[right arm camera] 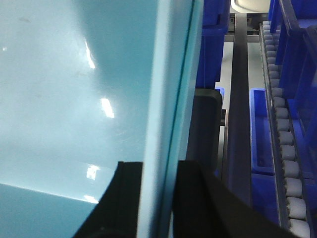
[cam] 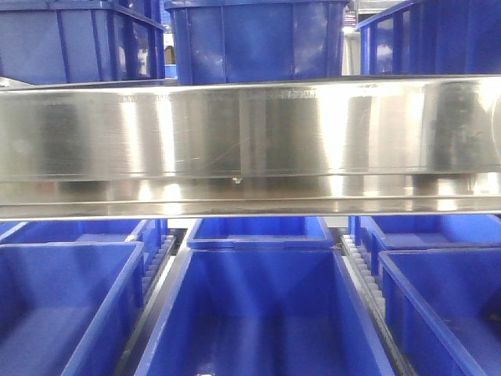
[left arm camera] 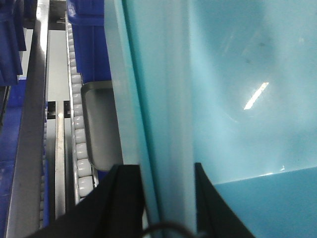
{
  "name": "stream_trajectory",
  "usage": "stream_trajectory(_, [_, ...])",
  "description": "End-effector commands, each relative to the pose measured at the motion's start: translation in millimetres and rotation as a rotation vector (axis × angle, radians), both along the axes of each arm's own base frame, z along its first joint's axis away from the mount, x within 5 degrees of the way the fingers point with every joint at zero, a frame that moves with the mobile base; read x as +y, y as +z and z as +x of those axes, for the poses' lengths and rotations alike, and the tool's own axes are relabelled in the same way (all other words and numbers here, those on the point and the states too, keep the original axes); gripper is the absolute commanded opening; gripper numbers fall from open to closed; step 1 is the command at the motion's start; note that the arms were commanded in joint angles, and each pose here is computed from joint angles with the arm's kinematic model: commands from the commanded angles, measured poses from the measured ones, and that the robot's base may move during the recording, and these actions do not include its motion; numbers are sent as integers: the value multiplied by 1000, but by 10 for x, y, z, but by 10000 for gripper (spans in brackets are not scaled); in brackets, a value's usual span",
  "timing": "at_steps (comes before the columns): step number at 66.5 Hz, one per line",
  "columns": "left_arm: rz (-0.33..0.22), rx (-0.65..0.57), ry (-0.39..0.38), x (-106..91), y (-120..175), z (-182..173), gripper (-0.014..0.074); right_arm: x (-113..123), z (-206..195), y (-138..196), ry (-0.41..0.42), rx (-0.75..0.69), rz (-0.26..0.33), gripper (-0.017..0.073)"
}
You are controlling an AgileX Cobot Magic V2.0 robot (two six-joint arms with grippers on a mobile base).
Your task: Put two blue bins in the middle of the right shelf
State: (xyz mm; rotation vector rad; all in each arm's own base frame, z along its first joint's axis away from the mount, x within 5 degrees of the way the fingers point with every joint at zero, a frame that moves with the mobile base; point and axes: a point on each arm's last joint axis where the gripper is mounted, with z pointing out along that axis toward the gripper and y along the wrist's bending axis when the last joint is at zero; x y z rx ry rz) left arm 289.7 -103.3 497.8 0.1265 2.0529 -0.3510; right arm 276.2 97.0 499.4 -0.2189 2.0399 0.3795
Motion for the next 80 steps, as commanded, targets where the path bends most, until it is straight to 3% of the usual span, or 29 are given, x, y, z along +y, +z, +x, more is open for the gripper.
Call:
stream_trajectory(1, [-78,-132,-21,-4,213,-78,-111,-4,-40,172,6,-122,48,-154])
stream_trajectory(80, [-74,-133,-19,-1,212,-77,-111,0,-26,161,6,-118,47,-154])
